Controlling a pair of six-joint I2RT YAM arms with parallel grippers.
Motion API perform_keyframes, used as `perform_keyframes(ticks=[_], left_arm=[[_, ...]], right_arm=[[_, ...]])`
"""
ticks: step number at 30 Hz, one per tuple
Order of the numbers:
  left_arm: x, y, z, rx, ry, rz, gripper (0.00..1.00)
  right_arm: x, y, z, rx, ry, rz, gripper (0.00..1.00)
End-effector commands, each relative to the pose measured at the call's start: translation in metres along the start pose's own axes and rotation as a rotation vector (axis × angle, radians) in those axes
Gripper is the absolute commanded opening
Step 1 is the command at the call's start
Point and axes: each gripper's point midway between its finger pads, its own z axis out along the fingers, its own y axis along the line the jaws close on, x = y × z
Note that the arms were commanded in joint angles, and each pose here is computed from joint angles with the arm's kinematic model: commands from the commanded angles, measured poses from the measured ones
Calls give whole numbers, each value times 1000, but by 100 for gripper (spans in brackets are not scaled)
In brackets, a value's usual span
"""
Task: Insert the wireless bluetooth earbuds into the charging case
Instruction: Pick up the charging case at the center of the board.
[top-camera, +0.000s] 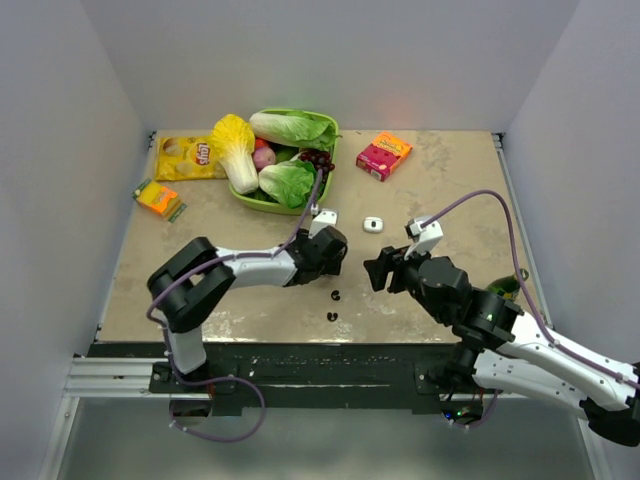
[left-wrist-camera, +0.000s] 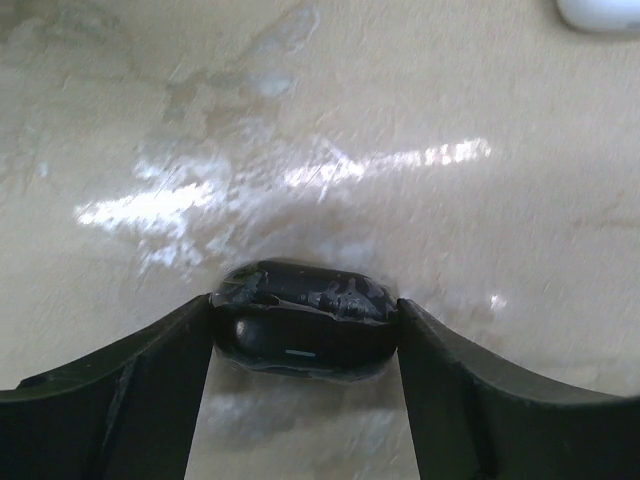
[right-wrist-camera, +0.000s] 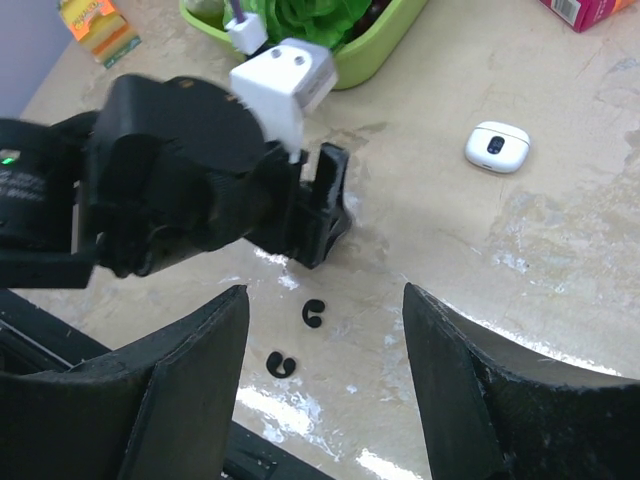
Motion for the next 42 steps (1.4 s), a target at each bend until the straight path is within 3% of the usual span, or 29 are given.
perform_keyframes(ticks=[1, 5, 6, 7, 9, 11, 12, 13, 15, 19, 22, 34, 42], left_arm=[[-66, -9, -54, 159, -263, -25, 0], [-107, -8, -104, 296, -506, -18, 0], [-89, 0, -106, 320, -514, 8, 0], [-112, -9, -140, 448, -647, -27, 0], [-90, -1, -150, 511, -690, 35, 0], [-92, -10, -191, 674, -824, 107, 0], [-72, -2, -189, 686, -826, 122, 0], [-81, 2, -210, 716, -920, 103, 0], [-68, 12, -212, 715, -940, 122, 0], [-65, 17, -242, 787, -1073, 158, 0], [-60, 16, -248, 806, -1089, 189, 0], [-49, 14, -246, 794, -1069, 267, 0], [-41, 5, -250, 784, -1067, 312, 0]], right_arm=[[-53, 17, -12, -60, -137, 79, 66], [-72, 31, -18, -128, -180, 86, 67], [-81, 39, -22, -161, -185, 85, 68], [-75, 41, -18, -155, -148, 58, 68], [-84, 56, -20, -201, -117, 46, 69], [-79, 66, -14, -226, -62, -2, 69], [-86, 75, -20, -270, -59, -1, 70], [-83, 78, -17, -273, -39, -2, 71], [-88, 84, -17, -290, -34, 1, 74], [-62, 95, -4, -314, 105, -74, 78], [-38, 102, 10, -323, 193, -104, 82], [-27, 128, 25, -423, 195, -48, 82], [-2, 134, 45, -421, 266, -65, 82]])
